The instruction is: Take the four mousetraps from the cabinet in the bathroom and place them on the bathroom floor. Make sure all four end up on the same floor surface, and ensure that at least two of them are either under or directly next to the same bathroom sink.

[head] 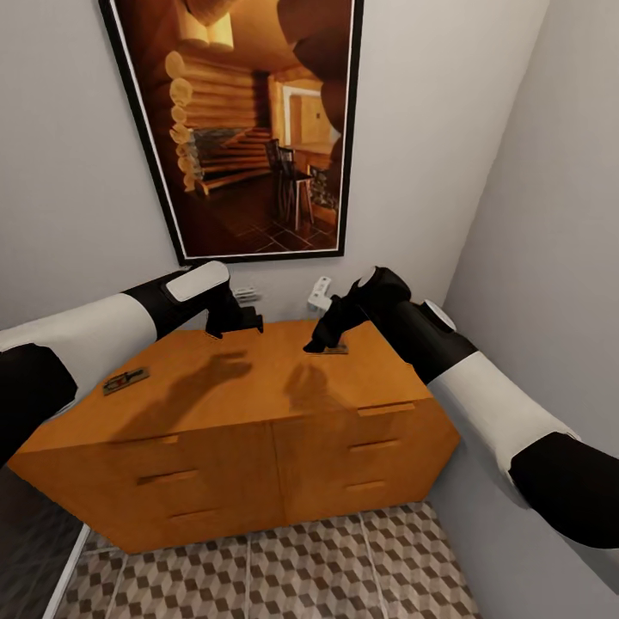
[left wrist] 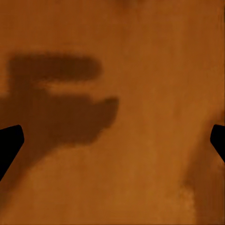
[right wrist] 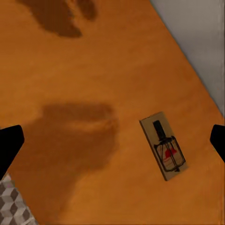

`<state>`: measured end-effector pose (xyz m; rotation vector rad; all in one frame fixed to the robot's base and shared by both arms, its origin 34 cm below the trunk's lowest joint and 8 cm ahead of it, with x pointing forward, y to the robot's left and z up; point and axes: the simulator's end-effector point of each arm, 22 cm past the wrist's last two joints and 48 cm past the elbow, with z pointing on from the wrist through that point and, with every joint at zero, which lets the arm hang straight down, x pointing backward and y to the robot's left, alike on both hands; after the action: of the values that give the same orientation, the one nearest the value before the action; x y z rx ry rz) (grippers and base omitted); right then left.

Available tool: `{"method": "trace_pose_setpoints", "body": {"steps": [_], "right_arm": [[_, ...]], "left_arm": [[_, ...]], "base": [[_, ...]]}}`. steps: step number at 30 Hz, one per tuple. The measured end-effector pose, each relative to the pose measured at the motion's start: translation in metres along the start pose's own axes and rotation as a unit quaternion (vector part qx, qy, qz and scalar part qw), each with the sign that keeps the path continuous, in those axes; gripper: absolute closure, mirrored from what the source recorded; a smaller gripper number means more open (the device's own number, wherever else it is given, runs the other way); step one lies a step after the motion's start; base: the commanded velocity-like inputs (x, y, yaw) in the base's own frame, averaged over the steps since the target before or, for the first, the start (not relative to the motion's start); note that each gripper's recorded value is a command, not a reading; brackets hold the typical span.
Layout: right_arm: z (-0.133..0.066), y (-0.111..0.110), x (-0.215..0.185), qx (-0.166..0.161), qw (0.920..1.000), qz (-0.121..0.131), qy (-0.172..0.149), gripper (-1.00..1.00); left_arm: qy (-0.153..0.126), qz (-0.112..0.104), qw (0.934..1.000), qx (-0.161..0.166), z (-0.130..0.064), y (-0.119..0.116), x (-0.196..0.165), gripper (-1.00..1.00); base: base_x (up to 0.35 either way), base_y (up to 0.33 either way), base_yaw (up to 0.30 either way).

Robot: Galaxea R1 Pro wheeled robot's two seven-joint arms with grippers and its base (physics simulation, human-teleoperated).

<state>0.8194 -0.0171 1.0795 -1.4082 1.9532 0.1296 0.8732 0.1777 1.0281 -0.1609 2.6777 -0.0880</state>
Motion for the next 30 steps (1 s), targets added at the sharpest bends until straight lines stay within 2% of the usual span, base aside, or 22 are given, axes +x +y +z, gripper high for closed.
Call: {"method": "trace_pose_setpoints", "body": {"steps": [9,17,30], "right_arm": [[-0.002,0.007,-0.003,-0.013,0.9999,-0.008,-0.005,-1.0],[-0.002,0.017,-0.006,-0.036,0.9991,-0.02,-0.012,-1.0],[-0.004,0.021,-0.011,-0.039,0.9986,-0.03,-0.019,-1.0]], "left_arm": [[0.0,0.002,1.0,0.001,0.0,-0.003,0.001,-1.0],[0.0,0.002,1.0,0.0,0.0,-0.002,0.0,-1.0],[0.001,0.001,1.0,0.0,0.001,-0.002,0.001,-1.0]], "base": [[0.253,-0.043,0.0],[0.045,-0.005,0.0],[0.004,0.0,0.0]]}}
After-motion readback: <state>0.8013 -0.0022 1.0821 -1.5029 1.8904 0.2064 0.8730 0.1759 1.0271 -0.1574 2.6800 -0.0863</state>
